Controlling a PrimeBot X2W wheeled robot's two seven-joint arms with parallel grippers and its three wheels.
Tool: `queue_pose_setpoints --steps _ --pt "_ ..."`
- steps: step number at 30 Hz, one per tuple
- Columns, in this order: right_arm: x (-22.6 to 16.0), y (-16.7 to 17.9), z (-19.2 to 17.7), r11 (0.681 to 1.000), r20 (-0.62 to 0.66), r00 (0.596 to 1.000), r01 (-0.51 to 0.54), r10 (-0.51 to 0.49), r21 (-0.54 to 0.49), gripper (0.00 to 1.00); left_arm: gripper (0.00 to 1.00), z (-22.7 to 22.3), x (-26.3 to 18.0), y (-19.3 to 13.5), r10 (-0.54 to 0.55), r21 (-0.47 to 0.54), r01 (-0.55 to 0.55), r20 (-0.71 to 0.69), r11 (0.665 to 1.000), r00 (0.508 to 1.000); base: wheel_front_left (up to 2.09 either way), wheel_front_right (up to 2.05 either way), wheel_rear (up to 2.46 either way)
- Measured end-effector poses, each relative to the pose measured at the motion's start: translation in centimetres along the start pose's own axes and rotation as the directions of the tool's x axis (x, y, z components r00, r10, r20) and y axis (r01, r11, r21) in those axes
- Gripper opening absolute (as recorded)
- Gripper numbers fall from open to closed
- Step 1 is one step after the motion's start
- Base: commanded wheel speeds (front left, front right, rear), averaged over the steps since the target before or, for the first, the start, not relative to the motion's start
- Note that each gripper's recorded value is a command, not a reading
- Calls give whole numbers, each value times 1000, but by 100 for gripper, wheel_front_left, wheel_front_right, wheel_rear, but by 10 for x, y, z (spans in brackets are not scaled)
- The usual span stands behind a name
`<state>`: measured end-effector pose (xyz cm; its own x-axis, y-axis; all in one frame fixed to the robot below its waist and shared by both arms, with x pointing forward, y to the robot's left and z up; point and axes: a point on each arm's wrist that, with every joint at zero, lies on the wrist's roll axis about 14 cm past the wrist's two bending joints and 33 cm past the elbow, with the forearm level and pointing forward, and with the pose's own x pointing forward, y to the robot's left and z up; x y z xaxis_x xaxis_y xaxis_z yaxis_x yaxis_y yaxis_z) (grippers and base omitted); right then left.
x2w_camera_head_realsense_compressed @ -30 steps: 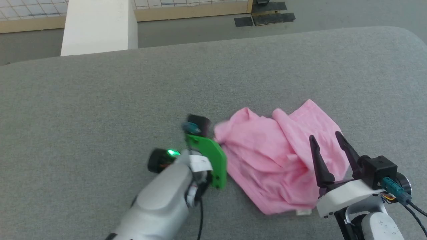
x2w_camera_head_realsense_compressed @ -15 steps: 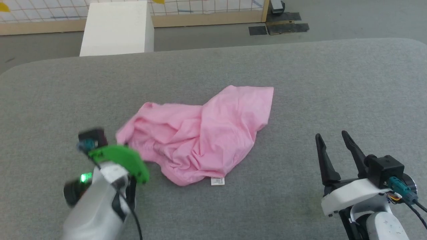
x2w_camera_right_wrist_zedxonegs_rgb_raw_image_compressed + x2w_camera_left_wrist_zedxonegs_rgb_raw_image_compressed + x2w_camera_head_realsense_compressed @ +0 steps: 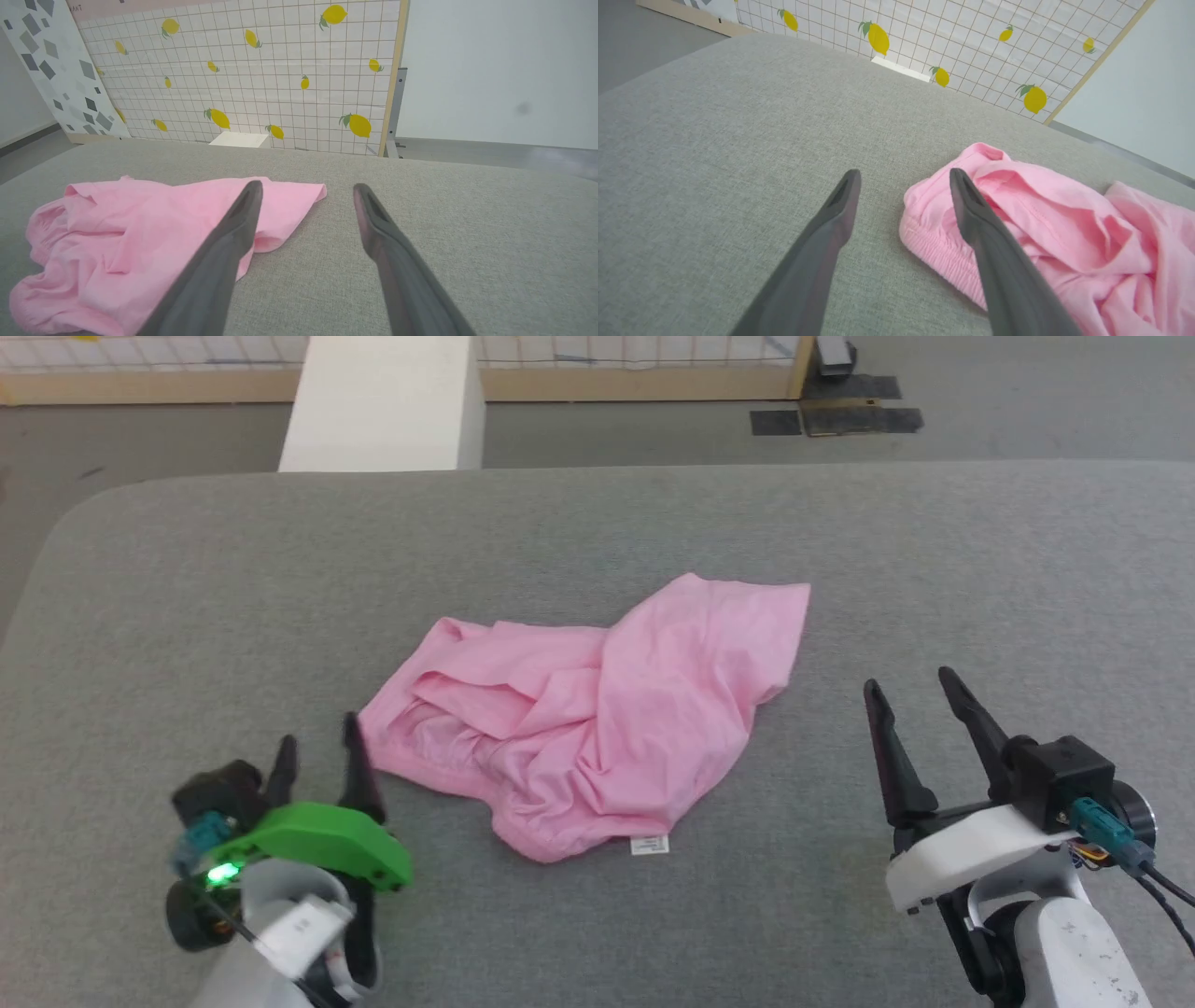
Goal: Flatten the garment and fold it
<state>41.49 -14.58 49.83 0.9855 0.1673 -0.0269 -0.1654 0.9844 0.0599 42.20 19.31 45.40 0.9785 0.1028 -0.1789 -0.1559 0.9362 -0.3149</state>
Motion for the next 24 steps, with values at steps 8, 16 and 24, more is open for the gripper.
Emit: queue_pose_setpoints --steps 8,16,24 --pt "8 17 0 999 -4 999 -51 51 2 100 100 -33 -47 -93 -390 124 395 -58 910 919 0 0 0" --pt "-3 8 -1 1000 -12 1000 -21 21 1 100 100 -118 -76 -101 -368 148 477 -457 866 810 0 0 0" --pt "-16 -4 -6 1000 -29 999 19 -18 7 100 100 -126 -76 -98 -290 151 443 -566 884 771 0 0 0"
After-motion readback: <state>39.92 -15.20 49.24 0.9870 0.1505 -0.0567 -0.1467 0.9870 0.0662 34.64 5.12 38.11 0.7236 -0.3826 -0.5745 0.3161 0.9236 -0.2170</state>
